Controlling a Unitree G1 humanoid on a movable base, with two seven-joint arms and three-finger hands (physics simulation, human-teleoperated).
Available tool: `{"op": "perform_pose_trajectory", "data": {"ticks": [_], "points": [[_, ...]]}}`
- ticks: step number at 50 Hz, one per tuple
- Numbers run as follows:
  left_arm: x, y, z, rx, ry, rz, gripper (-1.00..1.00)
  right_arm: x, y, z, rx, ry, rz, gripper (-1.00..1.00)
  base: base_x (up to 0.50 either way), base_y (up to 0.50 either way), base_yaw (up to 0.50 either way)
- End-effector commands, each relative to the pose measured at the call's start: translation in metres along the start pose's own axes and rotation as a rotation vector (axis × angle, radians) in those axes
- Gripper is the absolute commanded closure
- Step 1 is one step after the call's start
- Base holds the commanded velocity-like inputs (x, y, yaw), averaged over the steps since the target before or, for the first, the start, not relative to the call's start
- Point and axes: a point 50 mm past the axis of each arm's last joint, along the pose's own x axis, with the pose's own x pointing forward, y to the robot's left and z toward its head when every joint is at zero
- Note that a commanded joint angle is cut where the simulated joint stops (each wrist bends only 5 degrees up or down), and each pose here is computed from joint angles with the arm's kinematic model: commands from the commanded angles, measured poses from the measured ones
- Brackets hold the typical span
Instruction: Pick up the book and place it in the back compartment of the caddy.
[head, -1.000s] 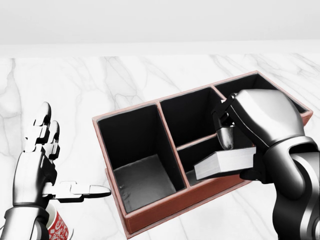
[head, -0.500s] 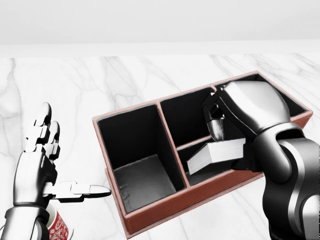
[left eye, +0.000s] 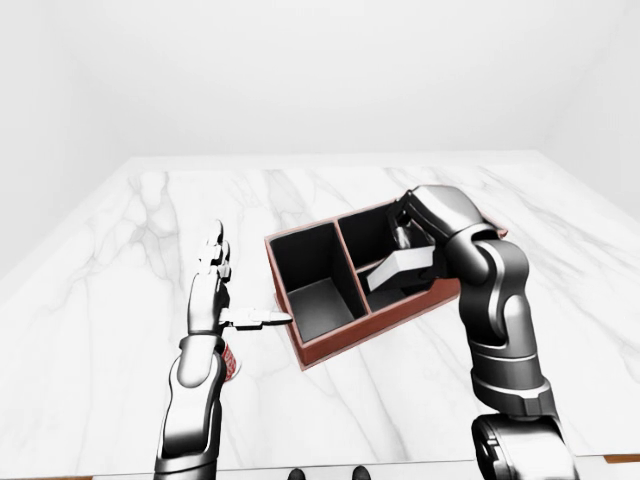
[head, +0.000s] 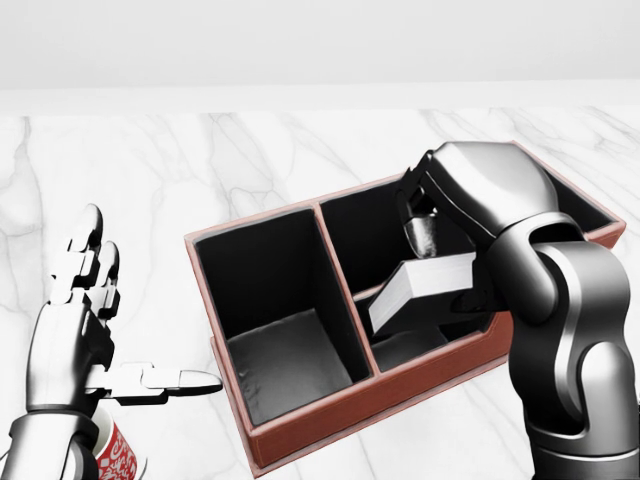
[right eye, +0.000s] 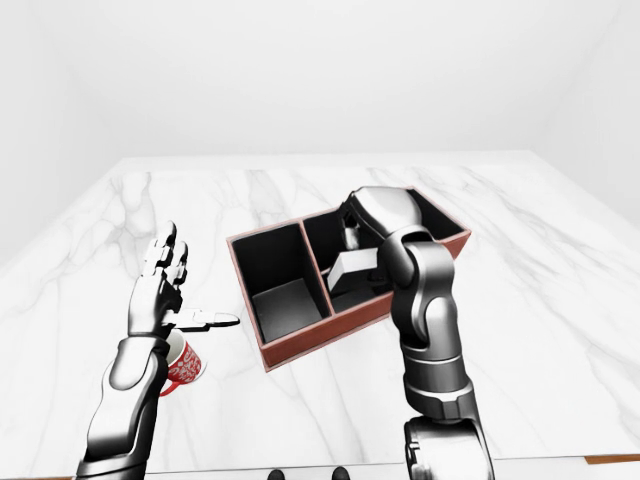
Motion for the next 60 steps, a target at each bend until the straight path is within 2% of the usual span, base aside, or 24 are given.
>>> {"op": "perform_pose_trajectory", "data": {"ticks": [1,22,60], "points": [[0.0,-0.001,0.0,0.001,0.001,-0.001,-1.0,0.005,-0.005,-0.001,-0.011,0.01,-0.034,1.0,0.0,0.0,0.0],[0.0,0.0,0.001,0.001,-0.003,-0.002,-1.0,0.017,0.01,-0.01,-0.006,0.049,-0.025,1.0,0.0,0.0,0.0],[0.0,-0.001,-0.001,0.001,0.003,-0.004,-1.0,0.02,0.032,-0.018,0.003,0.084,0.008,1.0,0.0,0.0,0.0]]}}
